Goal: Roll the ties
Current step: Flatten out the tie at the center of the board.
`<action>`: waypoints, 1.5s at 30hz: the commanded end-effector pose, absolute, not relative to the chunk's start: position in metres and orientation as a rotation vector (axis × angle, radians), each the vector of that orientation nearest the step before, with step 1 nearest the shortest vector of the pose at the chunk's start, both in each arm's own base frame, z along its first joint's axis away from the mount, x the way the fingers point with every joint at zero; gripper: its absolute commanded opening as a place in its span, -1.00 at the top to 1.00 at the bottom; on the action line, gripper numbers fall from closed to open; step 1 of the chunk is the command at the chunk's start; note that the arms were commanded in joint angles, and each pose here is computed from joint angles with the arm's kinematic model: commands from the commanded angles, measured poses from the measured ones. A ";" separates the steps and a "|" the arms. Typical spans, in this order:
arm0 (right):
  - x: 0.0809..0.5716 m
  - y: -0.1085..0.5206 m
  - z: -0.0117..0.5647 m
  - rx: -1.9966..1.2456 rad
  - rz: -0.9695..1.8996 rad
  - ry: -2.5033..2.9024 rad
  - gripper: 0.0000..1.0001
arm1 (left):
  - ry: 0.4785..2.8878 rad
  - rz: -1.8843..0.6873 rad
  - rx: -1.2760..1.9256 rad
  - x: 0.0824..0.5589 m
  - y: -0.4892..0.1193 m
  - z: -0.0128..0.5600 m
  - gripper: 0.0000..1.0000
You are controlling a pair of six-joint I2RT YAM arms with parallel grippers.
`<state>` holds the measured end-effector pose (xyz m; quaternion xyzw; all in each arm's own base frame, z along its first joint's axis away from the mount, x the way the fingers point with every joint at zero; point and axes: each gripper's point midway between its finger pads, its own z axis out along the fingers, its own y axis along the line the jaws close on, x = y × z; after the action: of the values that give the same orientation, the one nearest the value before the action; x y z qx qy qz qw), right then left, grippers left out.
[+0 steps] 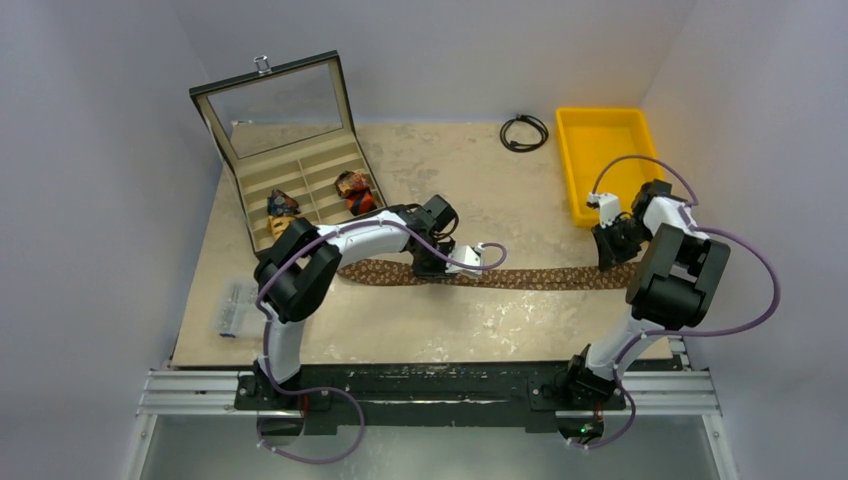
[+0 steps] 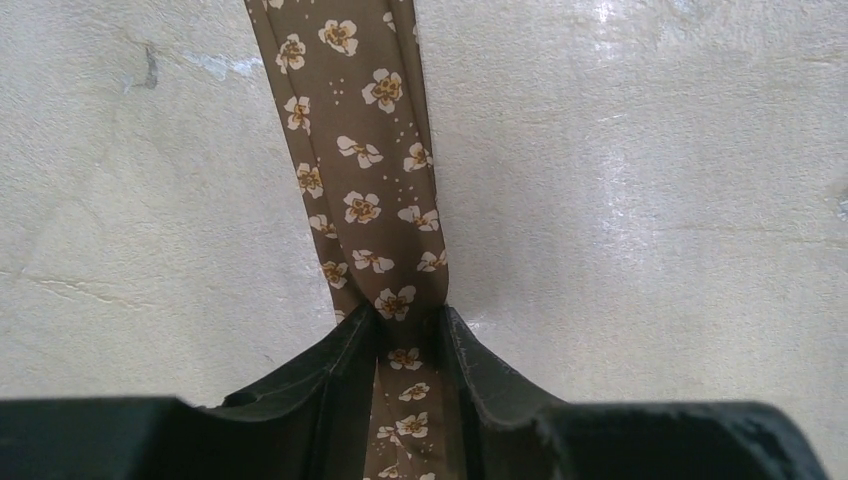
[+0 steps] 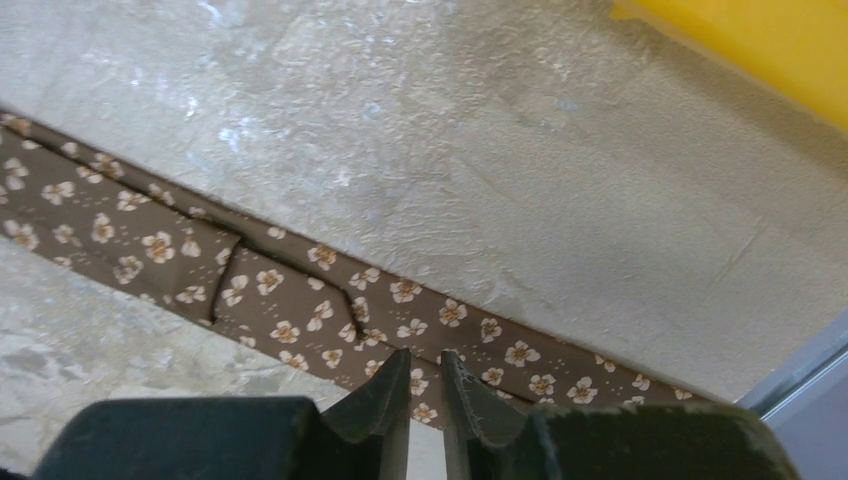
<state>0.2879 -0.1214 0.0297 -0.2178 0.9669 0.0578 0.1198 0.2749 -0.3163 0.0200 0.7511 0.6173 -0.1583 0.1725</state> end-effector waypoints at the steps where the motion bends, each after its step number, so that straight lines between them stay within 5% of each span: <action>1: 0.289 -0.102 0.063 -0.629 0.287 2.743 0.63 | 1.733 -0.502 2.139 0.273 -0.325 0.026 0.36; 11: 0.272 -0.078 0.046 -0.507 0.477 2.804 0.33 | 1.750 -0.500 2.116 0.275 -0.327 0.027 0.24; 26: 0.274 -0.078 0.019 -0.442 0.380 2.842 0.24 | 1.778 -0.508 2.100 0.274 -0.327 0.027 0.22; 33: 0.272 -0.079 0.007 -0.475 0.299 2.866 0.45 | 1.787 -0.500 2.092 0.275 -0.327 0.027 0.22; 39: 0.272 -0.083 0.008 -0.468 0.259 2.876 1.00 | 1.796 -0.494 2.094 0.274 -0.325 0.025 0.22; 45: 0.279 -0.084 0.024 -0.478 0.236 2.831 1.00 | 1.805 -0.489 2.092 0.274 -0.323 0.024 0.22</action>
<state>0.2739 -0.0827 0.0163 -0.1578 0.9766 0.0959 0.1102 0.2726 -0.3175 0.0203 0.7394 0.6319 -0.1665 0.1622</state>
